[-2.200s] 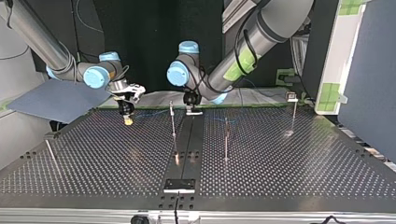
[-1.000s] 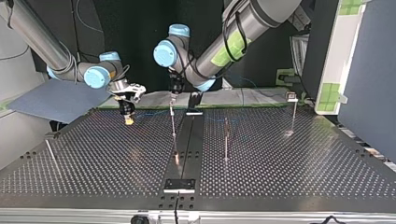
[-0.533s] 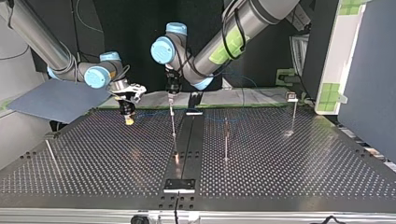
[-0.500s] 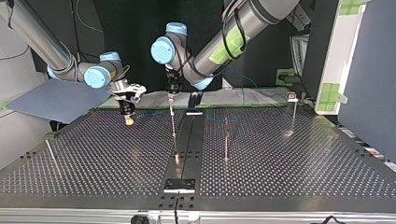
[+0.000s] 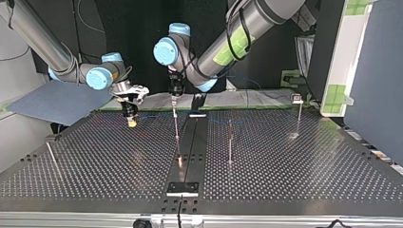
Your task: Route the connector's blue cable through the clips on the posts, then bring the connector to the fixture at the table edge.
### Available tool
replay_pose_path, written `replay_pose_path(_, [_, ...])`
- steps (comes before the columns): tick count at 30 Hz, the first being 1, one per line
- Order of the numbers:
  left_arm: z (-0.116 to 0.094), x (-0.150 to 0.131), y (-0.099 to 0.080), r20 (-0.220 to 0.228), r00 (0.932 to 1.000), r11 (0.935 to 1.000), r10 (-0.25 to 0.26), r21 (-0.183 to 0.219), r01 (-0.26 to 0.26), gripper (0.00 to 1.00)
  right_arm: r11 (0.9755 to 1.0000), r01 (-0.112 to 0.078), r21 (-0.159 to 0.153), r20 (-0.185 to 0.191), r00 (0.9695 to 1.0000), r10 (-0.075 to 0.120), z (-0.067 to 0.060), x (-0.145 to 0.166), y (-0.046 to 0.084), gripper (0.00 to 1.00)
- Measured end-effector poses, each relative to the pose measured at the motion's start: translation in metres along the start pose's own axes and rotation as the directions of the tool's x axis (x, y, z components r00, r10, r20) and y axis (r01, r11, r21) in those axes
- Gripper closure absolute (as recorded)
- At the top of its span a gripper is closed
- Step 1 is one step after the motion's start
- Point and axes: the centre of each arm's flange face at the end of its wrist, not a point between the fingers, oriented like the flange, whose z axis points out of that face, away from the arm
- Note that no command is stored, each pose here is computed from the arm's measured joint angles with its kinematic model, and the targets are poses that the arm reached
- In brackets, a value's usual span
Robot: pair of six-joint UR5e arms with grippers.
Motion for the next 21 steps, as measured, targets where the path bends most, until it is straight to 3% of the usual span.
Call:
replay_pose_path(11, [0.0,0.0,0.001,-0.004,1.0,1.0,-0.004,0.0,0.004,0.0,1.0,-0.001,0.002,0.002,1.0,0.001,0.0,0.0,-0.001,1.0])
replay_pose_path(16, [-0.011,-0.003,0.001,-0.004,1.0,0.9999,-0.002,-0.01,0.002,0.0,1.0,-0.001,0.003,0.004,1.0,0.001,0.0,-0.001,-0.002,1.0])
replay_pose_path(21, [-0.025,-0.013,0.004,0.023,0.9995,0.9996,-0.023,-0.017,0.024,0.0,1.0,-0.002,0.003,0.011,0.9999,0.002,-0.001,-0.001,-0.003,1.0])
